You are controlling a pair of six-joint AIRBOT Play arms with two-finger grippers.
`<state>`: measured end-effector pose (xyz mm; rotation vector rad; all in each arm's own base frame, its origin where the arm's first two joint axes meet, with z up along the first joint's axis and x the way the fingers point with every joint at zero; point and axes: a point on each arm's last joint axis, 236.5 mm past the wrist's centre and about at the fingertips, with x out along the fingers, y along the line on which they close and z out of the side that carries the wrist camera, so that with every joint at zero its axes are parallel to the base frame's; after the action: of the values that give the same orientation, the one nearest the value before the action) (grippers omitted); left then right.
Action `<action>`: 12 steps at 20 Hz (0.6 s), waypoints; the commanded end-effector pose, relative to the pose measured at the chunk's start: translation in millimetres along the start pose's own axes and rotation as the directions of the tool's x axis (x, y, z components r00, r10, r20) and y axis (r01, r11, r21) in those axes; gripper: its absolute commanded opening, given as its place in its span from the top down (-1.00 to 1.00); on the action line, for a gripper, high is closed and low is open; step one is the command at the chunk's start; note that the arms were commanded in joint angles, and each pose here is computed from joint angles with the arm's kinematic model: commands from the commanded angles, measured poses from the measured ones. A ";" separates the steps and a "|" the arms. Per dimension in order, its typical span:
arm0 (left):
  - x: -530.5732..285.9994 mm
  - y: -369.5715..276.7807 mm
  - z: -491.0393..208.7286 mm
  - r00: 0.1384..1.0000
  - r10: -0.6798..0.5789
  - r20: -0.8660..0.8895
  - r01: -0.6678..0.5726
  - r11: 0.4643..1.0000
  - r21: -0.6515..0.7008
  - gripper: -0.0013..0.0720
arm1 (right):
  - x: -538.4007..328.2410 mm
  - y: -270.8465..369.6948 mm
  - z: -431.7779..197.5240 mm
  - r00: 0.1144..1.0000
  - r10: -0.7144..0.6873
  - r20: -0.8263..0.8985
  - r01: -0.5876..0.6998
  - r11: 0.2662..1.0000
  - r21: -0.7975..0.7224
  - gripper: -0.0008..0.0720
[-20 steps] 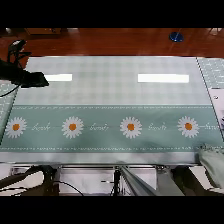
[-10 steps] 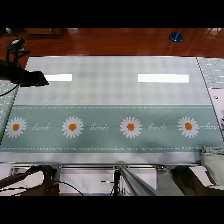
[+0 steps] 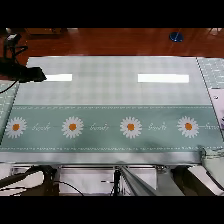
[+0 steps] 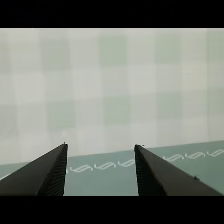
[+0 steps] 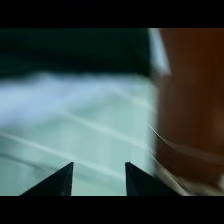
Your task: Fold the shirts.
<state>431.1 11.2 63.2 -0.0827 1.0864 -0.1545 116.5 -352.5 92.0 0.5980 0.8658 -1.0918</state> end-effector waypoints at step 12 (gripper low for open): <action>68.4 -68.7 -40.7 0.961 -0.154 -0.228 0.167 0.985 0.041 -0.45 | -63.1 417.3 -259.3 0.818 0.152 -0.555 -0.572 0.106 -0.813 -0.07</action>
<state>436.3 -55.4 17.3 -0.1454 1.1928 -0.3203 426.3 -16.0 22.5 0.0123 1.3224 0.1514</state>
